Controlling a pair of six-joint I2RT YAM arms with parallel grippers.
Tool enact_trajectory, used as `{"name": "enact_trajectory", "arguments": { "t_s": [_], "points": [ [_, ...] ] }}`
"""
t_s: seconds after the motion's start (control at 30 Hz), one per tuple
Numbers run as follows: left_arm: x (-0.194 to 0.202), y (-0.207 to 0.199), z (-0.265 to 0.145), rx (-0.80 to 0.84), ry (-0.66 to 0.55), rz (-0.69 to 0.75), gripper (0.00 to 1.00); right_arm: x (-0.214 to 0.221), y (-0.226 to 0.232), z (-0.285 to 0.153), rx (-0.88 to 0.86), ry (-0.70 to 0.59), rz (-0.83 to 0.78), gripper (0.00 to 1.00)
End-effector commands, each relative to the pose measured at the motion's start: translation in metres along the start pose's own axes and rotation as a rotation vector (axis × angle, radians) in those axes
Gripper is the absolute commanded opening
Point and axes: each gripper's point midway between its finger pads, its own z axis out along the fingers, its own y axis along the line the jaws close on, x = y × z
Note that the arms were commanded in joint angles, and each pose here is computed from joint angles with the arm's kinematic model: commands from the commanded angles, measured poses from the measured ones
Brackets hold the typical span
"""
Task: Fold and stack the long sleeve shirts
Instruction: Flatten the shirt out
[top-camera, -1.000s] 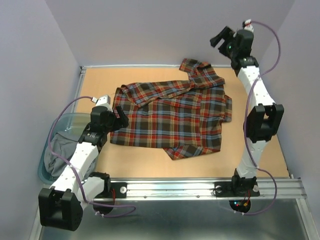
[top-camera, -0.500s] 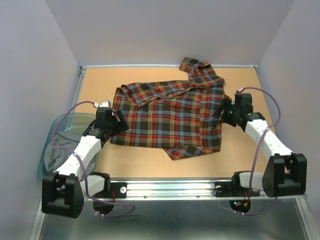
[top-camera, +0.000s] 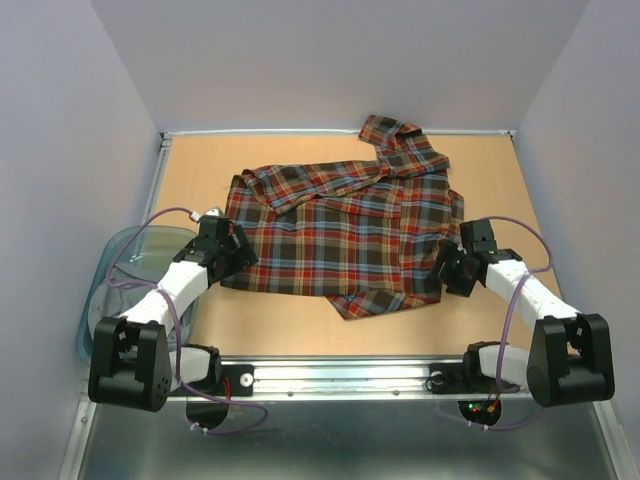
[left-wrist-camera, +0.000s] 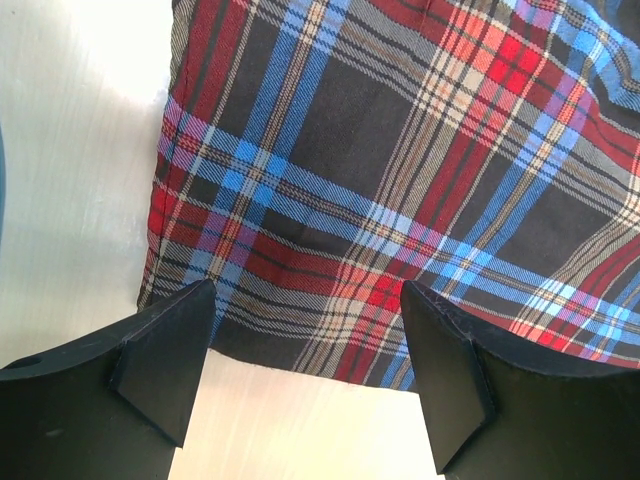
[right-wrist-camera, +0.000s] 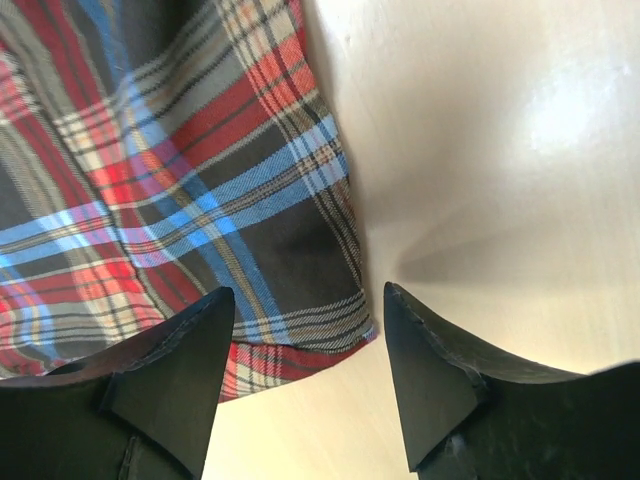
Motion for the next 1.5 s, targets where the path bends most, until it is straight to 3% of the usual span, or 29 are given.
{"name": "enact_trajectory", "arguments": {
  "t_s": [0.0,0.1,0.2,0.27,0.3,0.4,0.6,0.67,0.7,0.77,0.87,0.9,1.1,1.3,1.47],
  "points": [
    [-0.009,-0.004,0.000,0.006,-0.036,-0.010,0.85,0.012,-0.006,0.009,0.048,0.048,0.020,0.65],
    [-0.010,-0.003,0.000,0.004,-0.044,-0.013,0.85,0.020,-0.008,0.018,0.069,0.070,0.012,0.60],
    [-0.011,-0.004,0.000,0.006,-0.049,-0.012,0.85,0.018,-0.007,0.021,0.077,0.068,-0.005,0.47],
    [-0.012,-0.004,-0.001,0.005,-0.051,-0.013,0.85,0.012,-0.006,0.023,0.085,0.059,-0.013,0.31],
    [-0.013,-0.005,-0.001,0.008,-0.053,-0.015,0.85,-0.004,0.002,0.020,0.081,0.023,-0.014,0.16],
    [-0.014,-0.007,-0.003,0.020,-0.063,-0.016,0.85,-0.048,0.007,0.010,0.133,-0.108,-0.042,0.00],
    [-0.009,-0.010,-0.004,0.047,-0.042,-0.009,0.85,-0.164,0.029,-0.019,0.233,-0.388,0.012,0.01],
    [-0.009,-0.012,-0.005,0.061,-0.042,0.000,0.85,-0.188,0.040,-0.022,0.230,-0.416,-0.009,0.12],
    [-0.009,-0.012,-0.006,0.063,-0.043,0.006,0.85,-0.194,0.047,-0.025,0.212,-0.425,-0.028,0.28],
    [-0.009,-0.021,-0.010,0.108,-0.037,0.028,0.85,-0.198,0.070,-0.037,0.118,-0.428,-0.128,0.43],
    [-0.014,-0.029,-0.018,0.157,-0.060,0.055,0.85,-0.161,0.121,-0.049,-0.017,-0.397,-0.361,0.53],
    [-0.016,-0.031,-0.020,0.171,-0.072,0.063,0.85,-0.160,0.122,-0.049,-0.020,-0.394,-0.363,0.54],
    [-0.035,-0.047,-0.036,0.252,-0.156,0.129,0.85,-0.024,0.173,-0.051,-0.239,-0.230,-0.670,0.54],
    [-0.046,-0.044,-0.043,0.239,-0.216,0.200,0.85,0.078,0.175,-0.026,-0.247,-0.075,-0.884,0.53],
    [-0.052,-0.047,-0.050,0.260,-0.258,0.193,0.85,0.101,0.178,-0.009,-0.204,-0.049,-0.973,0.51]
  ]
}}
